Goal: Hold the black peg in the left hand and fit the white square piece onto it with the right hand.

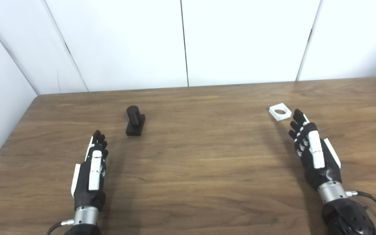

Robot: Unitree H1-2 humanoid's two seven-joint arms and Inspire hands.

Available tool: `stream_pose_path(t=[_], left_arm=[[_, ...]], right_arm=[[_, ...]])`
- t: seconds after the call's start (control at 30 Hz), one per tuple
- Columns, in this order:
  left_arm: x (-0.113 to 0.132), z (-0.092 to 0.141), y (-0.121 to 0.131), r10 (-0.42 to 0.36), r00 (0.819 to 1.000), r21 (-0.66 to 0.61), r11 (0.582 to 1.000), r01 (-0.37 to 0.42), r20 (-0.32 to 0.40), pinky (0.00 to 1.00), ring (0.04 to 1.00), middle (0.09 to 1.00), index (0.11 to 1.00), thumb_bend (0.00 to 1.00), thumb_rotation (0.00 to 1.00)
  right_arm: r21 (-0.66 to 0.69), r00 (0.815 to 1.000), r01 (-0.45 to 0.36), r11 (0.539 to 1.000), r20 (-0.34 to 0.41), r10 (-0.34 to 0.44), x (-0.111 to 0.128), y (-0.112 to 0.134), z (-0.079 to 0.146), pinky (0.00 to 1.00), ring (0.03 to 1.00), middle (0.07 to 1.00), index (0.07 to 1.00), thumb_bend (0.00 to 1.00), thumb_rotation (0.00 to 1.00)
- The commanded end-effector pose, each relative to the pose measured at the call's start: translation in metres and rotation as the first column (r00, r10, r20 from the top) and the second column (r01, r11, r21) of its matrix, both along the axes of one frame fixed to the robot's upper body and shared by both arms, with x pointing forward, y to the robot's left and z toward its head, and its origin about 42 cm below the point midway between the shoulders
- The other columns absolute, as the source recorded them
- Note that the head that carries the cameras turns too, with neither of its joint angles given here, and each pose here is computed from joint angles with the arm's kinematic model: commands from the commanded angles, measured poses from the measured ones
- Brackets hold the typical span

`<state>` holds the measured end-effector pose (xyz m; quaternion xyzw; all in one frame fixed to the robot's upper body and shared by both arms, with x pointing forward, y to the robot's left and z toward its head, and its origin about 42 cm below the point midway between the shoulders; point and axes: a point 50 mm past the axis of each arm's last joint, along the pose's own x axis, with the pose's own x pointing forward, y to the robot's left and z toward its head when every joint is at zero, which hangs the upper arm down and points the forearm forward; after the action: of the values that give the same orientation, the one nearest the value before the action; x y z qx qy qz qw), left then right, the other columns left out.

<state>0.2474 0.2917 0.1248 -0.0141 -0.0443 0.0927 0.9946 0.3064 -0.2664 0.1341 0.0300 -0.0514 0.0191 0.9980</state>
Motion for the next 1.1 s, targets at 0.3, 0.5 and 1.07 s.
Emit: stream_pose_path(t=[0.3,0.5,1.07], left_arm=[[0.005,0.014,0.000,-0.013,0.998,0.008,1.000,0.012,0.066,1.00,1.000,1.000,1.000,0.47,0.85],[0.004,0.015,0.000,-0.013,0.998,0.022,1.000,0.012,0.063,1.00,1.000,1.000,1.000,0.44,0.89],[0.012,0.045,-0.017,0.303,0.953,0.550,0.799,-0.242,-0.021,0.84,0.908,0.944,0.942,0.64,0.59]], right_arm=[[-0.004,0.997,-0.016,1.000,0.082,0.016,0.007,-0.001,0.015,1.00,1.000,1.000,0.972,0.52,0.97],[-0.012,0.997,-0.017,1.000,0.080,0.018,0.007,-0.001,0.015,1.00,1.000,1.000,0.973,0.52,0.99],[0.003,0.997,-0.033,0.999,0.067,0.033,0.005,-0.004,0.008,1.00,1.000,1.000,0.979,0.53,0.97]])
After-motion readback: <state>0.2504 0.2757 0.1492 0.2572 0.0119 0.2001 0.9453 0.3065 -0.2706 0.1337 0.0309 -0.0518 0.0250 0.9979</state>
